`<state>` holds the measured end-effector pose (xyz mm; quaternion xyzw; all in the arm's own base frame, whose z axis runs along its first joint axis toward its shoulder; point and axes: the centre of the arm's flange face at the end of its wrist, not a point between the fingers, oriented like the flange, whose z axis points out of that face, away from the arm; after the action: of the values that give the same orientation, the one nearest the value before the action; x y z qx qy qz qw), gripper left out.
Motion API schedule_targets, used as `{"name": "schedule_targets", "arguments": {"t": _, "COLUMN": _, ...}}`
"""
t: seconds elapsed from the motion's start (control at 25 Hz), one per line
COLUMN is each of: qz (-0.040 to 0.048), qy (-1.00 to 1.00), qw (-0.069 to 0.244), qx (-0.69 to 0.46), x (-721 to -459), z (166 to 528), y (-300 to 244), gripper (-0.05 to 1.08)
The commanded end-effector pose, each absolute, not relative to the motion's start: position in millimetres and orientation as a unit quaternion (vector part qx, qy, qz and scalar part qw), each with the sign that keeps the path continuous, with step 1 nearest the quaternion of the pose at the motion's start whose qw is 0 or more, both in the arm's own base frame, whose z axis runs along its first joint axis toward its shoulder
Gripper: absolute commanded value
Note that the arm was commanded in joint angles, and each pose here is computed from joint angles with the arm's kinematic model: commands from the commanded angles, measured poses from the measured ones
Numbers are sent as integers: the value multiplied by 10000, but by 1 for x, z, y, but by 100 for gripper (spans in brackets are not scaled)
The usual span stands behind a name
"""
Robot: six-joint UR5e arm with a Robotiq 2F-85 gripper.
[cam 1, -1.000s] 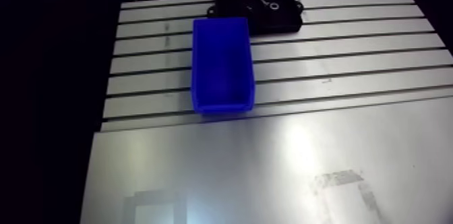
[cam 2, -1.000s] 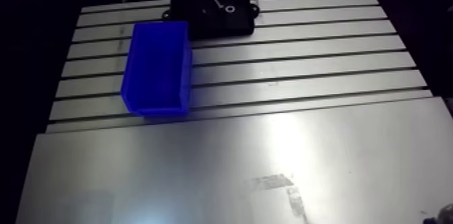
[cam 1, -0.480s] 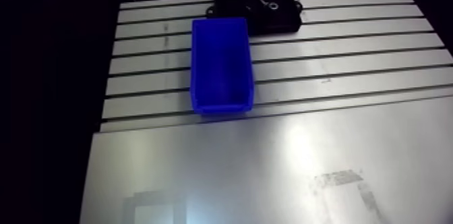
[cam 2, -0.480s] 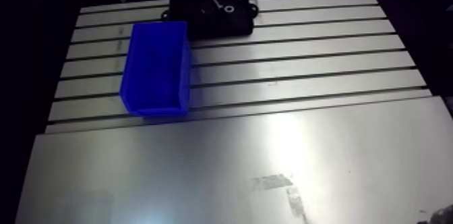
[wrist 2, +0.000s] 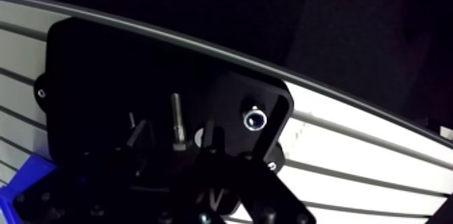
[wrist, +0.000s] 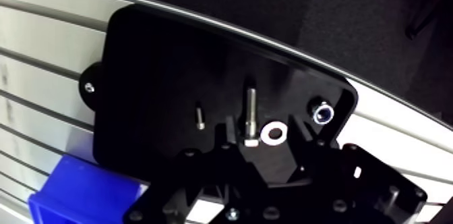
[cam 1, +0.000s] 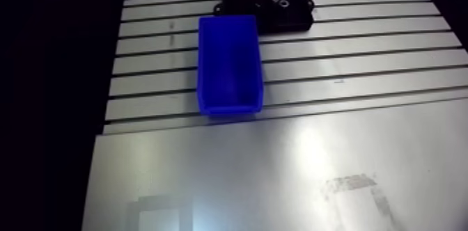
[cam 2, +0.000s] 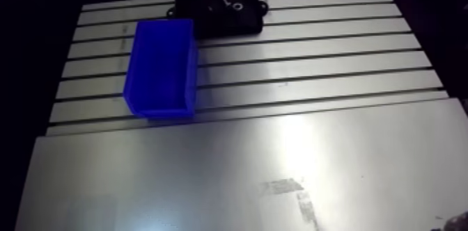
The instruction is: Pick up the M10 bolt from the tray and put it into the blue bin.
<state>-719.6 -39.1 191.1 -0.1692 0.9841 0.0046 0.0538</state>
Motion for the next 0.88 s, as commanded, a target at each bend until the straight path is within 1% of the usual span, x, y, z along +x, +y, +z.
{"name": "schedule_targets", "arguments": {"t": 0.04, "qz": 43, "qy": 9844, "qw": 506, "qx": -1682, "x": -719, "z": 187, "y": -40, "gripper": 50}}
{"name": "schedule_targets", "arguments": {"t": 0.32, "qz": 68, "qy": 9856, "qw": 456, "qx": -1629, "x": -717, "z": 182, "y": -40, "gripper": 50}}
{"name": "schedule_targets", "arguments": {"t": 0.4, "qz": 60, "qy": 9858, "qw": 486, "qx": -1607, "x": -717, "z": 179, "y": -39, "gripper": 51}}
{"name": "schedule_targets", "arguments": {"t": 0.48, "qz": 53, "qy": 9857, "qw": 508, "qx": -1607, "x": -716, "z": 175, "y": -39, "gripper": 56}}
{"name": "schedule_targets", "arguments": {"t": 0.88, "qz": 36, "qy": 9856, "qw": 511, "qx": -1614, "x": -716, "z": 174, "y": -39, "gripper": 57}}
